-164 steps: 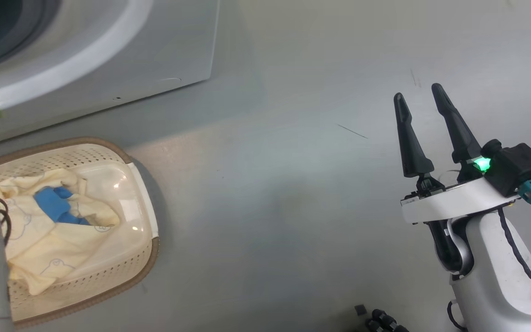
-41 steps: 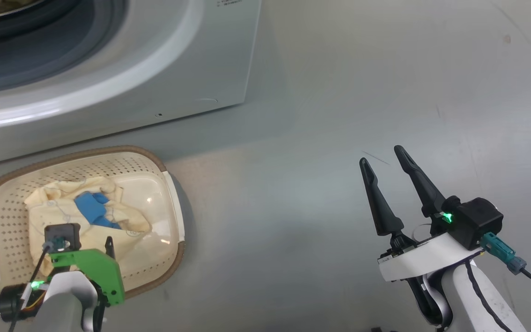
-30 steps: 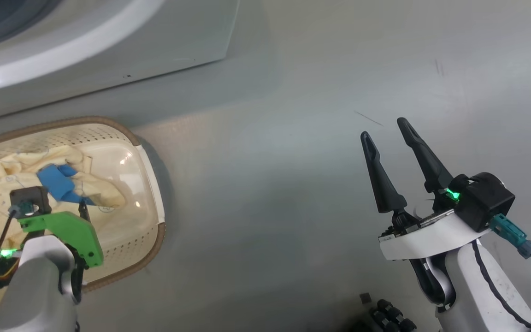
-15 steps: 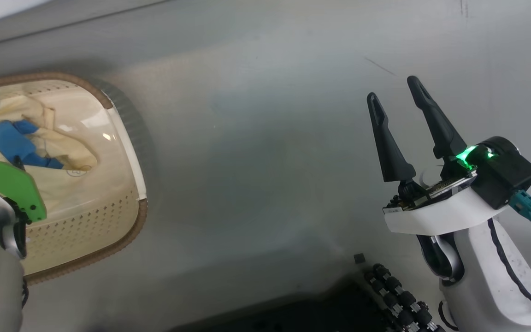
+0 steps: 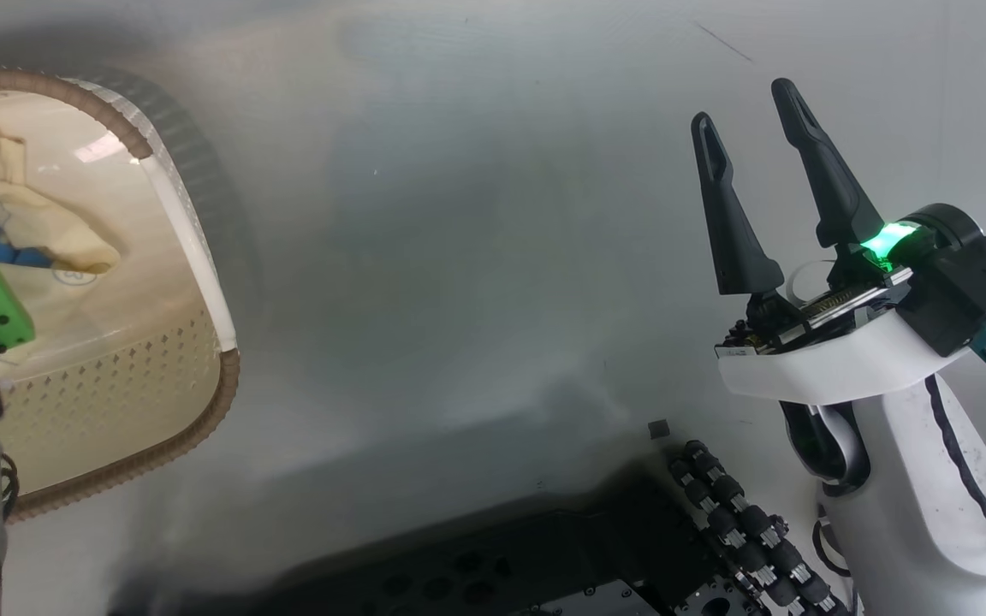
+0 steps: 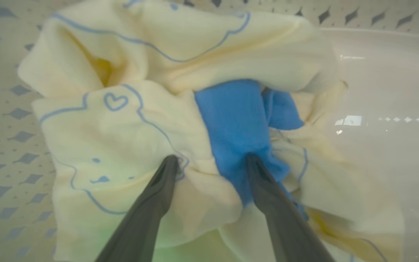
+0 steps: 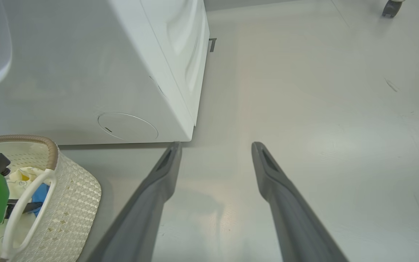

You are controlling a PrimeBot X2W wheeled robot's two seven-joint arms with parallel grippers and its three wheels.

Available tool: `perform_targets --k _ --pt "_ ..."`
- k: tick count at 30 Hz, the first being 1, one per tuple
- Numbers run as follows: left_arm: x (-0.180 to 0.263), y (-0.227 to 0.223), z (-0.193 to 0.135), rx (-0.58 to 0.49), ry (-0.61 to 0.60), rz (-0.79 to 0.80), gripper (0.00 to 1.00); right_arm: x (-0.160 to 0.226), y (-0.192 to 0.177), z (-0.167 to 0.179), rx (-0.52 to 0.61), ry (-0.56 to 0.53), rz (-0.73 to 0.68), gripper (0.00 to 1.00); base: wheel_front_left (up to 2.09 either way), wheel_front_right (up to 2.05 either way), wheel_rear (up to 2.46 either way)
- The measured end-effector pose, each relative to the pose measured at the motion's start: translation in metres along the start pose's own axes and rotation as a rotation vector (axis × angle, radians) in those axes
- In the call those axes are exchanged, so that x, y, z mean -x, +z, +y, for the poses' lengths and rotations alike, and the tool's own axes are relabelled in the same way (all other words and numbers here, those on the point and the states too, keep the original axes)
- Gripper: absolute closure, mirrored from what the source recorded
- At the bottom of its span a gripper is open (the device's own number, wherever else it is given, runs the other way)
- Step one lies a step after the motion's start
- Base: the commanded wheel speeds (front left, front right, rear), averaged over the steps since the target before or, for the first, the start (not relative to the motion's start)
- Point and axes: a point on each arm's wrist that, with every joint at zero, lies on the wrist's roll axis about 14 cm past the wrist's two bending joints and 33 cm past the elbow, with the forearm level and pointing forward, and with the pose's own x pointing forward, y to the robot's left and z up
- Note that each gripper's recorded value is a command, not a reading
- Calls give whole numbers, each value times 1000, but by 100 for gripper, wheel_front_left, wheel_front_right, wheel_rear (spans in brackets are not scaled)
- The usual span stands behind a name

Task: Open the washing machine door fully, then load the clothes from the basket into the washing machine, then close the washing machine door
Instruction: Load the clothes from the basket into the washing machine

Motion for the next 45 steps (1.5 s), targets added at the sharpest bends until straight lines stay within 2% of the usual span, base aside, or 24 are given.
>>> perform_targets --k 2,3,4,5,6,15,28,36,45 --pt "-3 2 -1 41 1 -11 2 -2 -2 -1 1 -1 2 0 0 0 0" --pt "-4 1 -3 48 -1 -7 24 -3 -1 -1 3 1 -1 0 0 0 0" --pt "-5 1 -4 54 -3 -7 54 -4 -1 -1 4 2 -3 0 0 0 0" --pt "-5 1 -5 59 -4 -7 92 -5 -1 -1 4 3 -3 0 0 0 0" --pt "-5 2 -5 69 -4 -11 100 -5 -1 -1 4 3 -2 0 0 0 0" --pt "4 1 -16 83 -18 -39 100 -4 6 -2 9 -1 -16 0 0 0 0" --pt "47 40 -51 146 -95 -275 100 -6 37 0 73 33 -78 0 0 0 0" --pt "79 47 -35 165 -91 -355 100 -4 56 11 90 63 -120 0 0 0 0" --pt "122 57 -21 174 -97 -428 100 14 72 20 94 72 -139 0 0 0 0"
